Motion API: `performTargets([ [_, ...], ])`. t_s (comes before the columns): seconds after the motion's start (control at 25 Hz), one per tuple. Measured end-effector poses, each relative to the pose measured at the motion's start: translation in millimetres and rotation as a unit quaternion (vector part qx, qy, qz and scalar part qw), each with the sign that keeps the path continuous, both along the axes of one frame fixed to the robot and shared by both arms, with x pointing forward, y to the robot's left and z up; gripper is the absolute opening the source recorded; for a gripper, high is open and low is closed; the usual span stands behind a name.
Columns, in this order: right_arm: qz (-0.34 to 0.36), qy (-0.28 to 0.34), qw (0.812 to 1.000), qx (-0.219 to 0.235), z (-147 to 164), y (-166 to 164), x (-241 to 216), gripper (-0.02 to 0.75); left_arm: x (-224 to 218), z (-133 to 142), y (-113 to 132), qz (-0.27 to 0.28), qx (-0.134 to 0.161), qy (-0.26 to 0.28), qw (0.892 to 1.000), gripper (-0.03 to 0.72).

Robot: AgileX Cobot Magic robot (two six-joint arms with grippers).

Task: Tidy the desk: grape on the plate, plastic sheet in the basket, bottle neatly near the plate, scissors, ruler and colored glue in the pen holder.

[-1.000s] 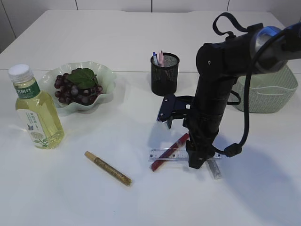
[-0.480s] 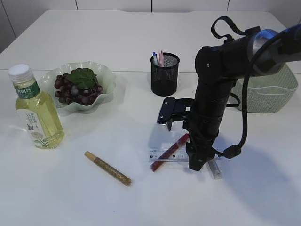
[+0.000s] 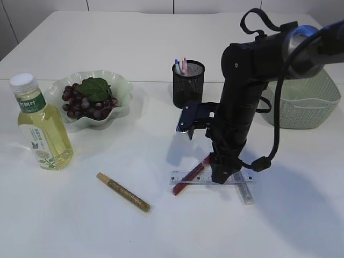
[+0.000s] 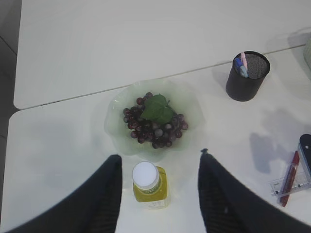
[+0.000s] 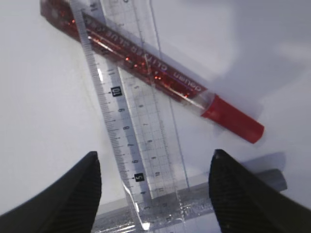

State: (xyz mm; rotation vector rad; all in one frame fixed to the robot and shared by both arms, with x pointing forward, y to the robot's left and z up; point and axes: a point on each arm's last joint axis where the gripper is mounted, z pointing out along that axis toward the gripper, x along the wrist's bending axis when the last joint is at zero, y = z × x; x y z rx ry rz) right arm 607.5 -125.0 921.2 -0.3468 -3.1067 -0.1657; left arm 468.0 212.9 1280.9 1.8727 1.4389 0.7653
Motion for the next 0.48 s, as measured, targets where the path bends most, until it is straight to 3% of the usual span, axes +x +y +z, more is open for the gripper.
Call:
performTargets([
  [0.48, 0.001, 0.015, 1.0, -0.006, -0.1, -0.8, -2.4, 0.543, 0.0, 0.0, 0.0, 0.0, 0.0, 0.0, 1.0, 0.372],
])
